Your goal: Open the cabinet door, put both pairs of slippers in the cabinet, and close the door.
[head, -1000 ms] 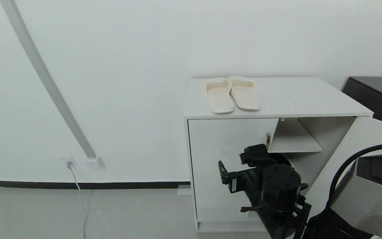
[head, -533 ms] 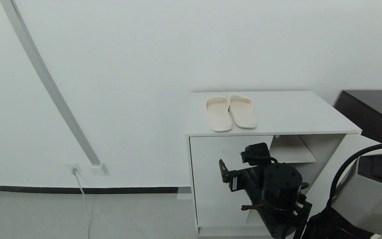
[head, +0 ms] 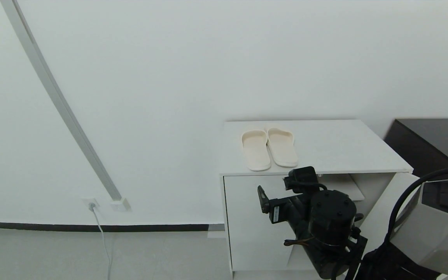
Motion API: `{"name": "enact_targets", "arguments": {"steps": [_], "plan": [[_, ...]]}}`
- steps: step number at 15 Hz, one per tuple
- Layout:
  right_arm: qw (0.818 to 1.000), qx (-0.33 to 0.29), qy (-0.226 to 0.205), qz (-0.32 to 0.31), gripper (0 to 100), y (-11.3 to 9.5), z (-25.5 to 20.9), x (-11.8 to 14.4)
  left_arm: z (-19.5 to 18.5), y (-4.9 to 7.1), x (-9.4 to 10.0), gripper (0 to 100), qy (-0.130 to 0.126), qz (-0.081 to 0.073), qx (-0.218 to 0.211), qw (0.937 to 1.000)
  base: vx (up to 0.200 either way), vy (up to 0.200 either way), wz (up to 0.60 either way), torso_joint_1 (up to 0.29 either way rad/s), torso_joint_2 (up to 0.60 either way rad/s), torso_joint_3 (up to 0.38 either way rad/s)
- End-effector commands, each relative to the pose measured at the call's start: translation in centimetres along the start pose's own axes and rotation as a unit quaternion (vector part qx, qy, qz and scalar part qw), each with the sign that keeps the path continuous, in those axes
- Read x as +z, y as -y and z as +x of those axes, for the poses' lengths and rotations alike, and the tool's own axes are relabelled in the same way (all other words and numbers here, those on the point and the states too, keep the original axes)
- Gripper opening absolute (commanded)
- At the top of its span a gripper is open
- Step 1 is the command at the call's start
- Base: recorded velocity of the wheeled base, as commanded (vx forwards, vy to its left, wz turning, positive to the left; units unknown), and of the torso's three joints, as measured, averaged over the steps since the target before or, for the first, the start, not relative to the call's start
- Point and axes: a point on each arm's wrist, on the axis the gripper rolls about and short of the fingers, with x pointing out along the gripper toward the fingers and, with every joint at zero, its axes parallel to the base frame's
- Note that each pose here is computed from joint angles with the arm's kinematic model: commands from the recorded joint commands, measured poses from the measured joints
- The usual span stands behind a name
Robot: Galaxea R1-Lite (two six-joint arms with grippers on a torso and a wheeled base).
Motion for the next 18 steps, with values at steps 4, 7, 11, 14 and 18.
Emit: {"name": "enact_targets", "arguments": {"steps": [4, 7, 11, 14, 18], "plan": [[1.0, 0.001, 0.014, -0.007, 100, 0.9, 1.0, -0.8, 0.0, 0.0, 0.0, 0, -0.001, 0.001, 0.0, 1.0, 0.0, 0.0, 0.0, 0.061, -0.14, -0.074], [1.0, -0.012, 0.007, -0.01, 100, 1.2, 2.0, 1.0, 0.0, 0.0, 0.0, 0, -0.001, 0.001, 0.0, 1.0, 0.0, 0.0, 0.0, 0.0, 0.0, 0.0], [0.996, -0.032, -0.059, 0.062, 100, 0.8, 4.1, 6.8, 0.0, 0.0, 0.0, 0, -0.001, 0.001, 0.0, 1.0, 0.0, 0.0, 0.0, 0.0, 0.0, 0.0], [0.994, -0.038, -0.075, 0.071, 100, 0.4, 4.6, 6.9, 0.0, 0.0, 0.0, 0, -0.001, 0.001, 0.0, 1.0, 0.0, 0.0, 0.0, 0.0, 0.0, 0.0], [0.993, -0.041, -0.086, 0.064, 100, 0.3, 5.0, 5.6, 0.0, 0.0, 0.0, 0, -0.001, 0.001, -0.001, 1.0, 0.1, 0.0, 0.0, 0.002, 0.0, 0.004]]}}
